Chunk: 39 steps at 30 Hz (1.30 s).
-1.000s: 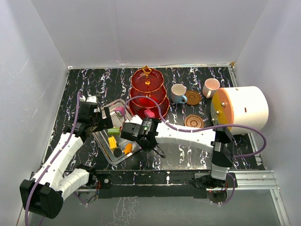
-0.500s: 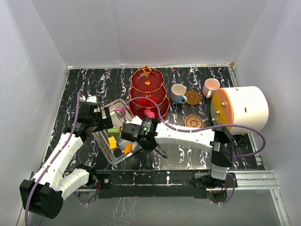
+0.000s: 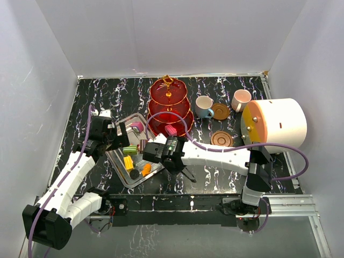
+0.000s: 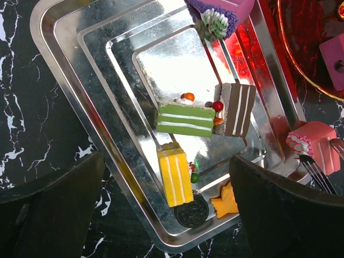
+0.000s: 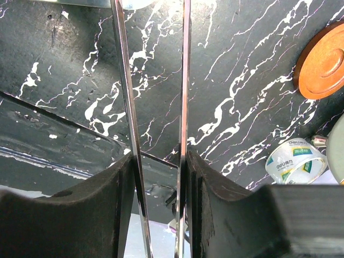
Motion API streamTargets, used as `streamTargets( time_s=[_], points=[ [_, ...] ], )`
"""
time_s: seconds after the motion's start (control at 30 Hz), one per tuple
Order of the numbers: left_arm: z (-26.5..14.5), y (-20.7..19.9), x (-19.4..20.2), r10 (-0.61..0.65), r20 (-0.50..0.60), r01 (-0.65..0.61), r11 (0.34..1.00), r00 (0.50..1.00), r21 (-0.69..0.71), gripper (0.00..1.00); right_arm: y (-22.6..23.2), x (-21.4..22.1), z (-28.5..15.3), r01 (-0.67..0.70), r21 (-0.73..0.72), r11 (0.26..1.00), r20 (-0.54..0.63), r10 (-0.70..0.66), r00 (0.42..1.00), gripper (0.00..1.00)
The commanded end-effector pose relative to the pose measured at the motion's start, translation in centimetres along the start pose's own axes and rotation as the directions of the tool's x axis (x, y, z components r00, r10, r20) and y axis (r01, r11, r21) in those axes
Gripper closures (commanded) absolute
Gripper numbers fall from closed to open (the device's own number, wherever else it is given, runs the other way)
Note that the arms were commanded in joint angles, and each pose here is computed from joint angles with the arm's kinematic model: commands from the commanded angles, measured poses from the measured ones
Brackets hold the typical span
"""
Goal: Serve the afternoon tea
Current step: Pick up the desert from the tray, then place the desert on the desert table.
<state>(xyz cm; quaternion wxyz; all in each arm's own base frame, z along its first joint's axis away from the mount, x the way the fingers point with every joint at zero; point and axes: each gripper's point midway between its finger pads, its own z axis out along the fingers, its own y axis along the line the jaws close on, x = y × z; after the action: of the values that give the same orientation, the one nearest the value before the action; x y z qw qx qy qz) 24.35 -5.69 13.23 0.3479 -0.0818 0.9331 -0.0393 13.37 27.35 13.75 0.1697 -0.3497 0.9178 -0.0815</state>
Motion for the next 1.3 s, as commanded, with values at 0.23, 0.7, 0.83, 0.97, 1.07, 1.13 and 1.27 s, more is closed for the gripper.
streamTargets(
  time_s=[0.23,0.7,0.83,0.97,1.07,1.13,1.27],
  points=[
    [-0.5,-0.3,-0.5,0.004,0.015,-0.004,1.0,1.0,0.013,0.02,-1.2,0.0,0.2,-0.002,0.06,0.998,0.031,0.0,1.0,0.61],
    [-0.6,-0.3,-0.5,0.005,0.016,-0.005,1.0,1.0,0.013,0.02,-1.9,0.3,1.3,0.02,0.111,0.994,0.017,-0.022,1.0,0.59],
    [-0.6,-0.3,-0.6,0.004,0.017,-0.005,1.0,1.0,0.013,0.02,-2.1,0.2,2.5,0.029,0.144,0.989,-0.009,-0.028,1.0,0.59],
    [-0.5,-0.3,-0.5,0.005,0.016,-0.005,1.0,1.0,0.013,0.02,-2.6,-0.1,2.9,0.017,0.149,0.989,-0.015,-0.015,1.0,0.59],
    [-0.5,-0.3,-0.5,0.005,0.013,-0.005,1.0,1.0,0.013,0.02,-3.2,-0.2,3.1,0.009,0.155,0.988,-0.017,-0.007,1.0,0.59],
    [-0.5,-0.4,-0.5,0.006,0.013,-0.006,1.0,1.0,0.014,0.02,-3.4,-0.1,3.4,0.008,0.157,0.988,-0.02,-0.005,1.0,0.59],
    [-0.5,-0.4,-0.5,0.006,0.011,-0.006,1.0,1.0,0.013,0.02,-3.8,0.1,3.8,0.0,0.16,0.987,-0.025,0.004,1.0,0.61]
  ],
)
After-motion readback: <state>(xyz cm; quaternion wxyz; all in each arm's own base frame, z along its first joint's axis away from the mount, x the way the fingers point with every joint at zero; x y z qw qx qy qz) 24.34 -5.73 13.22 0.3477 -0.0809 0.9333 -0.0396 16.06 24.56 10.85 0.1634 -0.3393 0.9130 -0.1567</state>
